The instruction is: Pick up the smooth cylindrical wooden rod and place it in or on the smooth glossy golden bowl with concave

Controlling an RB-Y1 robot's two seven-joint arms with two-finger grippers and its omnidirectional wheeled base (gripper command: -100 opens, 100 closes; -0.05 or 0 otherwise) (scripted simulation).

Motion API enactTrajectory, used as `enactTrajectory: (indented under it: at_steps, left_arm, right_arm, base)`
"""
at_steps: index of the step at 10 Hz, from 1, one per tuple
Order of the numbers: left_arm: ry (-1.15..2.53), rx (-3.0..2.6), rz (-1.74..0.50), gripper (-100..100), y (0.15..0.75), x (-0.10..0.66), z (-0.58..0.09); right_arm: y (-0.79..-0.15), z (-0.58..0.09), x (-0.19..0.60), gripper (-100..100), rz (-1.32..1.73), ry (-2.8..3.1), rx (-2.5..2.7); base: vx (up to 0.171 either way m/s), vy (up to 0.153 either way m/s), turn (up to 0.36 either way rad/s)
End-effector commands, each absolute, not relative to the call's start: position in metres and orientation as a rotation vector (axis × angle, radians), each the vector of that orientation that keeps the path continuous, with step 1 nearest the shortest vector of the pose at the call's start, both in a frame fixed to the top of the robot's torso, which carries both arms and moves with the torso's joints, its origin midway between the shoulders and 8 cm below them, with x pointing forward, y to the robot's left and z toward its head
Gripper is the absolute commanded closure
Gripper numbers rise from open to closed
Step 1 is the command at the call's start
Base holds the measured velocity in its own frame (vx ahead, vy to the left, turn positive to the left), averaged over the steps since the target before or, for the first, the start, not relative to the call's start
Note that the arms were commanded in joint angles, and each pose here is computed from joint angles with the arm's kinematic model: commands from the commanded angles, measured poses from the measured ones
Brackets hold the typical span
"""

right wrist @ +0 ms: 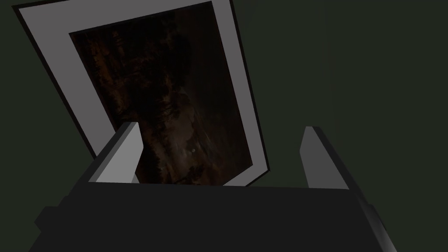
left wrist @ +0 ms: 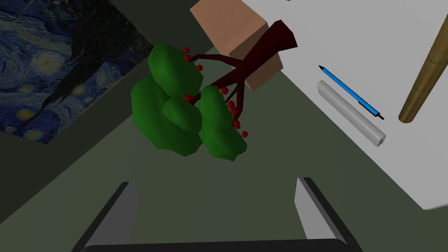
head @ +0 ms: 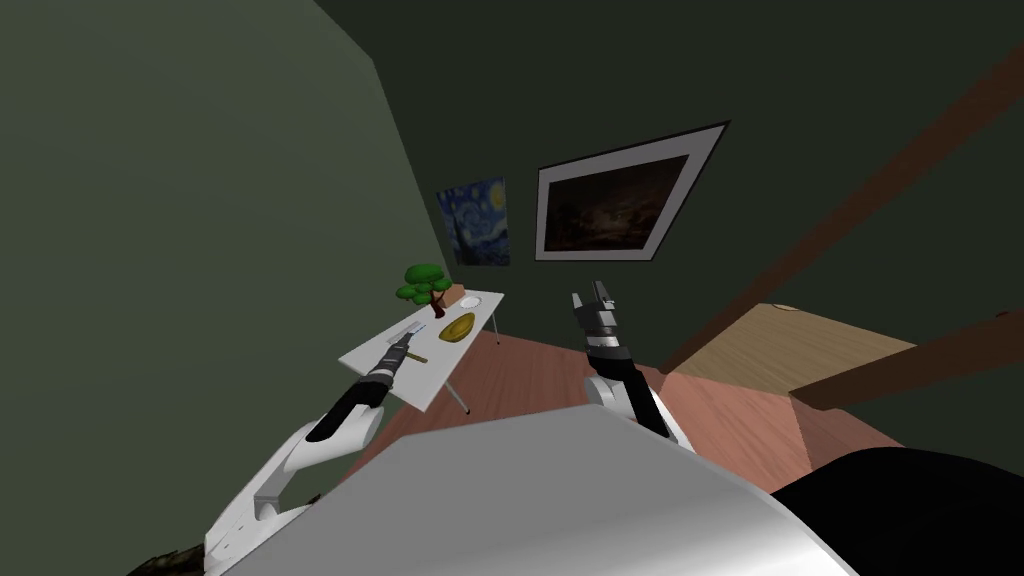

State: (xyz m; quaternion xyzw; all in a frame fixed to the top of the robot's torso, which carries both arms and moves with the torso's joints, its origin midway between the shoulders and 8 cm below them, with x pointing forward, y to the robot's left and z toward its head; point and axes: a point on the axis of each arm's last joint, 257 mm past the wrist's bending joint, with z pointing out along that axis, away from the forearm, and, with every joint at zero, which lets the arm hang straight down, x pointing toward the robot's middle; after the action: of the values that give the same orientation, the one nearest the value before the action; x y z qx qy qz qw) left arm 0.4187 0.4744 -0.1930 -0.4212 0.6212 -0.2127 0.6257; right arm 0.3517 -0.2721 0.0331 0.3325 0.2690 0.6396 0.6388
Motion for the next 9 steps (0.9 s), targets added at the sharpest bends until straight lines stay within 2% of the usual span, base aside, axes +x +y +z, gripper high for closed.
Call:
enactTrajectory:
  at_steps: [1,9]
  left_arm:
    - [1.454,-0.993,-0.448,-100,0.485,0.415,-0.205]
    - [1.619,-1.138,-0.188,-100,0.562,0.383,-0.260]
  right_arm:
    - [-0.272,0.033,0.352,0,1.459,0.614,0.759]
    - [-0.272,0.033,0.352,0,1.459,0.614,0.759]
  base:
    - [0.056,-0.056,-0.049]
    - [0.059,-0.040,-0.063]
